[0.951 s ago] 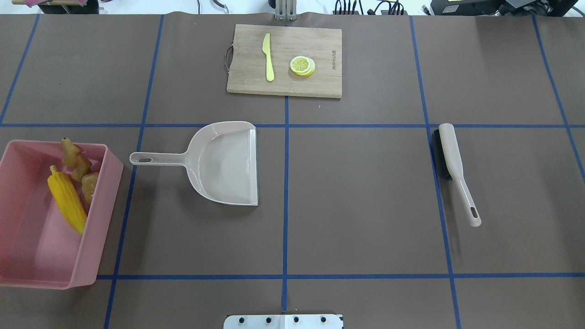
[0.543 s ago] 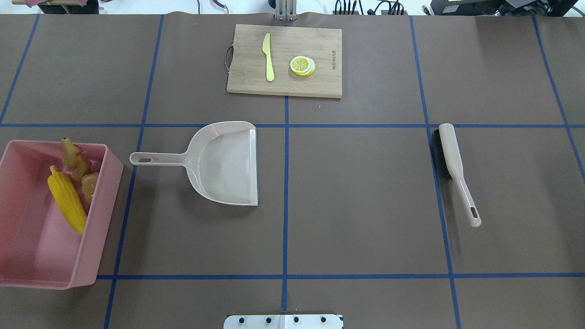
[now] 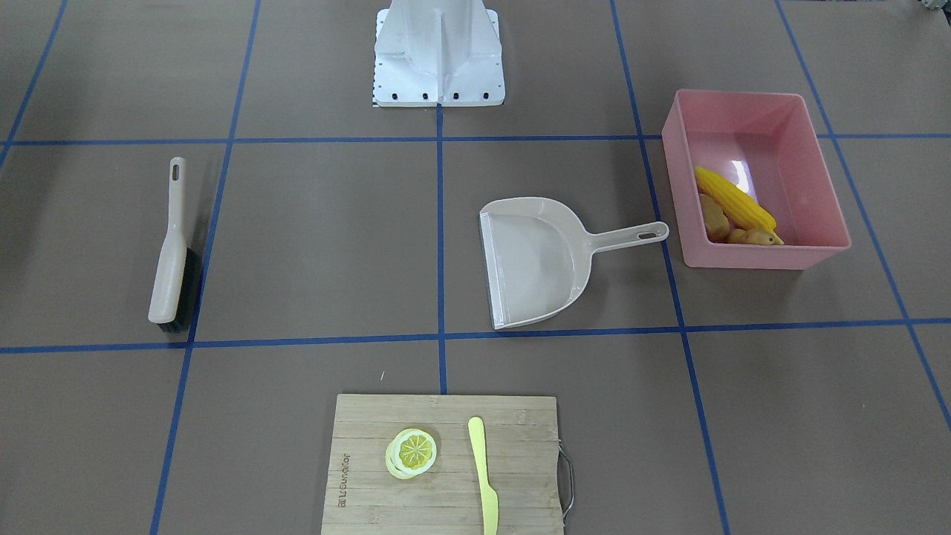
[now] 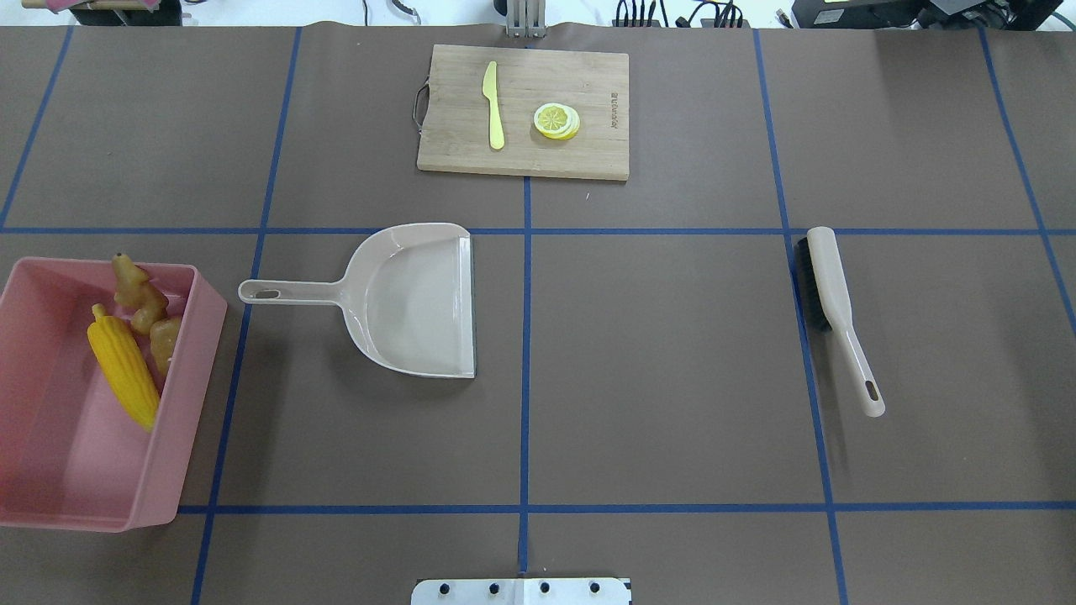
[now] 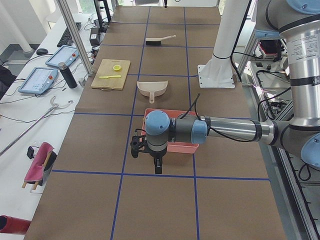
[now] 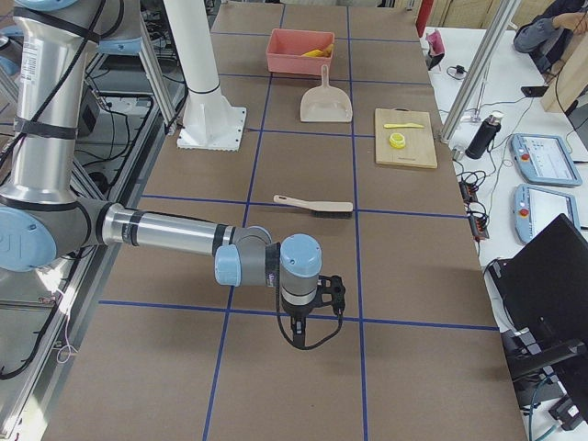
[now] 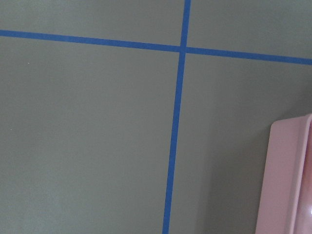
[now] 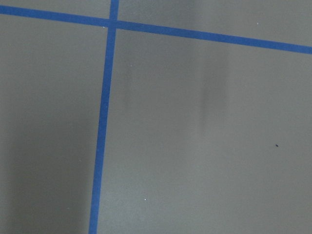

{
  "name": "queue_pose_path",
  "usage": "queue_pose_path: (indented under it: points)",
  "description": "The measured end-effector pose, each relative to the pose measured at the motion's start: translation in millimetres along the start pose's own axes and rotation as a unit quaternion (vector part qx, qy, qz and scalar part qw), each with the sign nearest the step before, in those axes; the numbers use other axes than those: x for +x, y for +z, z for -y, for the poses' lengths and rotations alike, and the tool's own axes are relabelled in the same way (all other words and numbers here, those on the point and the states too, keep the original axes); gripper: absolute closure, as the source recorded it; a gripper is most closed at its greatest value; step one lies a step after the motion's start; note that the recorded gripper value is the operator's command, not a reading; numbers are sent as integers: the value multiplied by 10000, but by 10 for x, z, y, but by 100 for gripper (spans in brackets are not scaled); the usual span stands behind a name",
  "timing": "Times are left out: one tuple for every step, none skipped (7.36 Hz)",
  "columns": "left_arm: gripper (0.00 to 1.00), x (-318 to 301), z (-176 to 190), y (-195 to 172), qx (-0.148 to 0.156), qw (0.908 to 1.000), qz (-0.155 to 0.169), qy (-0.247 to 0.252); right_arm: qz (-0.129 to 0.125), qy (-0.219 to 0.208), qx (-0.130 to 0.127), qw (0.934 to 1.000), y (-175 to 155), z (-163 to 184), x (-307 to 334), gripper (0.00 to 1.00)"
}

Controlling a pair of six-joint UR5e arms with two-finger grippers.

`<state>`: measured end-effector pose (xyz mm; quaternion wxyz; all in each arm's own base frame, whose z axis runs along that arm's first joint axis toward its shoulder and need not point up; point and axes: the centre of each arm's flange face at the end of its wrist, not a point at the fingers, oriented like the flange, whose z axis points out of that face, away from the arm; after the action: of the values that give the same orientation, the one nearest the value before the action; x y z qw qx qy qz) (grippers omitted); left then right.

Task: Sweep and dump trash into bin

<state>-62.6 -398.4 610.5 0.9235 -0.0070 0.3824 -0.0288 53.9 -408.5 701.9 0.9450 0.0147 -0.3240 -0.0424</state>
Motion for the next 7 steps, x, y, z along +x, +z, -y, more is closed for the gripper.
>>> queue_pose_path:
  points:
    - [1,-111,-31,-32,-19,9999,72,90,0,3,-3,10000,2,-1,2,0]
    - [1,-262,-62,-31,-28,9999,114,73,0,8,-10,10000,9,-4,7,0]
    - [1,-382,-87,-46,-1,9999,124,31,1,15,-19,10000,17,-7,13,0]
    - [1,-438,-101,-59,20,9999,127,15,1,20,-25,10000,23,-10,18,0]
    - [1,-461,-106,-65,29,9999,130,9,1,21,-27,10000,25,-10,19,0]
    - [1,-472,-107,-63,28,9999,132,4,1,23,-29,10000,27,-11,21,0]
    - [1,-478,-102,-59,25,9999,134,2,1,23,-29,10000,27,-11,21,0]
